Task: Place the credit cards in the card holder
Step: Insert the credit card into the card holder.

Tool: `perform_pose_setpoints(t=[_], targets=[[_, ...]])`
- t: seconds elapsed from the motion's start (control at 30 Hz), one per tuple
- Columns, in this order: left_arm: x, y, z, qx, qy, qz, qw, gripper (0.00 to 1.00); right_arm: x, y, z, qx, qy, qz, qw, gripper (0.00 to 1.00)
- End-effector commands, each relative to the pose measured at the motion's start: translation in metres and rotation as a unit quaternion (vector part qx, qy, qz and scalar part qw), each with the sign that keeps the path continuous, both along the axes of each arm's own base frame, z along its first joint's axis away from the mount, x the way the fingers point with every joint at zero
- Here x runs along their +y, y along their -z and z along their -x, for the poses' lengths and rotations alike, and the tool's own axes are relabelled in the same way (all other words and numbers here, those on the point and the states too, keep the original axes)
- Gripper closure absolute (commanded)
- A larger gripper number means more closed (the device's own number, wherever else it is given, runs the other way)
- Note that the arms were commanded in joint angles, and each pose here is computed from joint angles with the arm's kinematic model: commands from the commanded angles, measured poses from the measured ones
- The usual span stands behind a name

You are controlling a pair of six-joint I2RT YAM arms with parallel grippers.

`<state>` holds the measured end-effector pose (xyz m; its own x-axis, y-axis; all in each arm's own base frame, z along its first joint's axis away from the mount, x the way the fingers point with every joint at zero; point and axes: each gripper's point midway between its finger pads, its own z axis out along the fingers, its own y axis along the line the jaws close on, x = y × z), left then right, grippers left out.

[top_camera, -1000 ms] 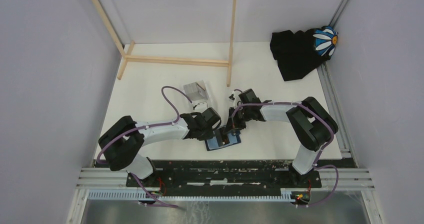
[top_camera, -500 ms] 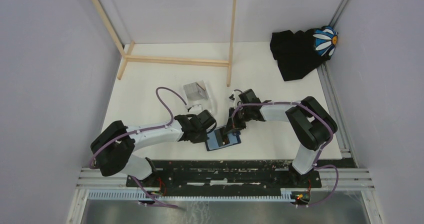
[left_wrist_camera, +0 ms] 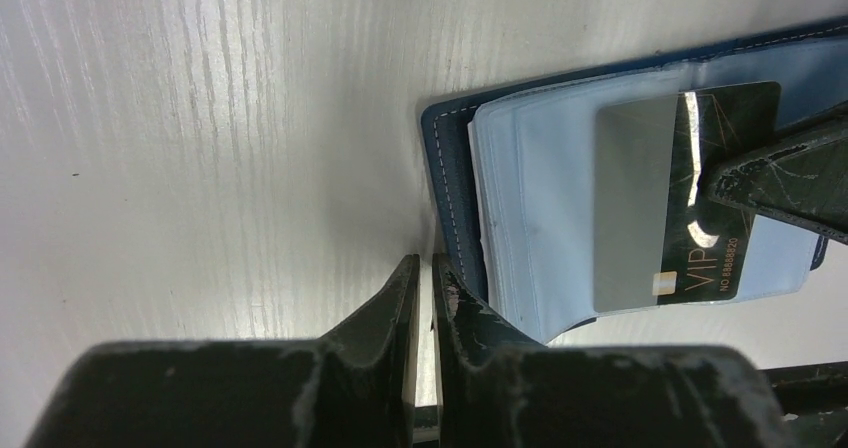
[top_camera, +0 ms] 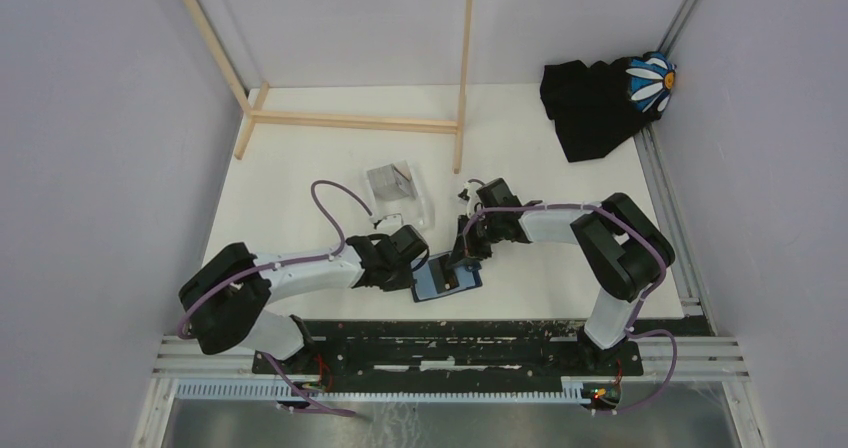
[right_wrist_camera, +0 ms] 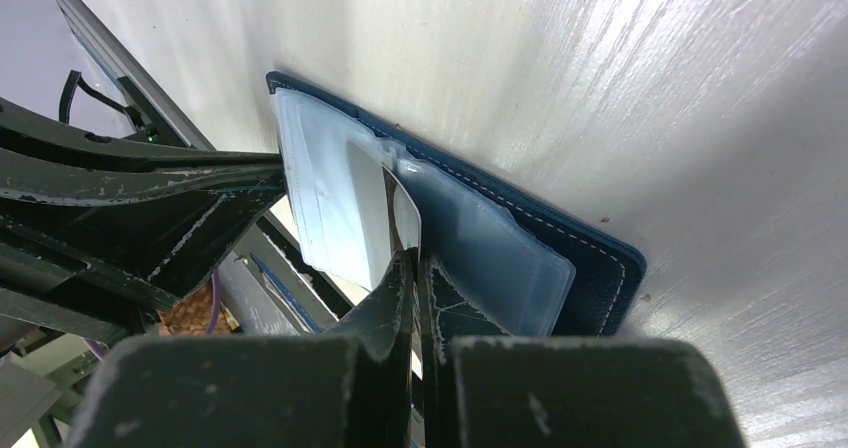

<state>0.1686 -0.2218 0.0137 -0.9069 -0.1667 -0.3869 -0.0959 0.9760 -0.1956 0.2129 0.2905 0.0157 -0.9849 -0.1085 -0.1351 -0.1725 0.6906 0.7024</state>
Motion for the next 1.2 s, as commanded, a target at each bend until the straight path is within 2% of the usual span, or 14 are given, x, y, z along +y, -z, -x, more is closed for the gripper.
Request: perform_pose_setpoints(t=[0.0,0.6,0.87,1.17], targets=[[-0.011,0.003,0.001,-0.005,0.012,0.030,0.999,0.84,-0.012,0.022,0.002,-0.012,0.015,0.057,0.998,0.99],[-0.024,0.011,0.007,0.000,0.026,0.036,0.999,0.85,0.022,0.018,0.007,-0.035,0.014,0.077,0.996,0.99],[-0.021,0.010,0.006,-0.006,0.025,0.034,0.999,0.85,0.017,0.010,0.005,-0.061,-0.009,0.118,0.991,0.83],[-0.020,0.005,0.001,-0.020,0.016,0.035,0.999,0.85,0.006,-0.016,-0.006,-0.103,-0.019,0.149,0.983,0.71]])
